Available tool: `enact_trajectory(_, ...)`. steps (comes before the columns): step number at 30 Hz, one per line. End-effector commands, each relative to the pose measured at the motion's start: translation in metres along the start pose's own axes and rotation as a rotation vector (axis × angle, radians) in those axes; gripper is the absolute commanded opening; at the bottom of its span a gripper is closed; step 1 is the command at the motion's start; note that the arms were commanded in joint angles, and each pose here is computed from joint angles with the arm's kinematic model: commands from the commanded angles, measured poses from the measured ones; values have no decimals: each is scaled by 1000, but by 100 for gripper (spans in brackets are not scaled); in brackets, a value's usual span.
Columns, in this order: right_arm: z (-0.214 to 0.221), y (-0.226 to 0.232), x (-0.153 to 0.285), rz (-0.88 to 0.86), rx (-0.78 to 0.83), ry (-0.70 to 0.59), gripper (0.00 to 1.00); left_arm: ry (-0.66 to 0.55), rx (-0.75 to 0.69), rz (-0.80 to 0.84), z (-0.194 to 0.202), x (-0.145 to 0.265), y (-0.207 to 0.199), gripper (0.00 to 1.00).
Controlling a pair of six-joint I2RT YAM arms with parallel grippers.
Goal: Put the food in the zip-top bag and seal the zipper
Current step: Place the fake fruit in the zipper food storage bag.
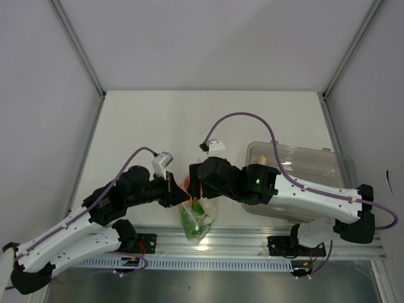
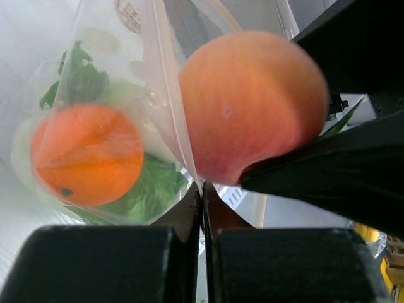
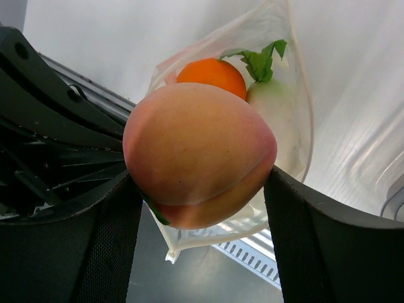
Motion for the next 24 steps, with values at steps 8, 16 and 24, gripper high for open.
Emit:
enact_trajectory(8,13,1,-10,62,-15,7,82,-30,10,22,-2,4,-3,1)
enact_trajectory(16,-1,2,7,69,-21,-45,99,-37,3,23,-4,6,-4,1)
enact_trajectory(24,-17,2,37,30,-54,-108,99,-32,4,22,-3,4,-3,1)
Point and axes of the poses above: each gripper's point midway between its finger pads, its own x axis back along the fingers, its own y axis along the line the jaws close on, z = x × y, the point moved 4 cm from there along x, back along the fingers, and after that the axes turned 10 degrees about -x, right-handed, at the moved point
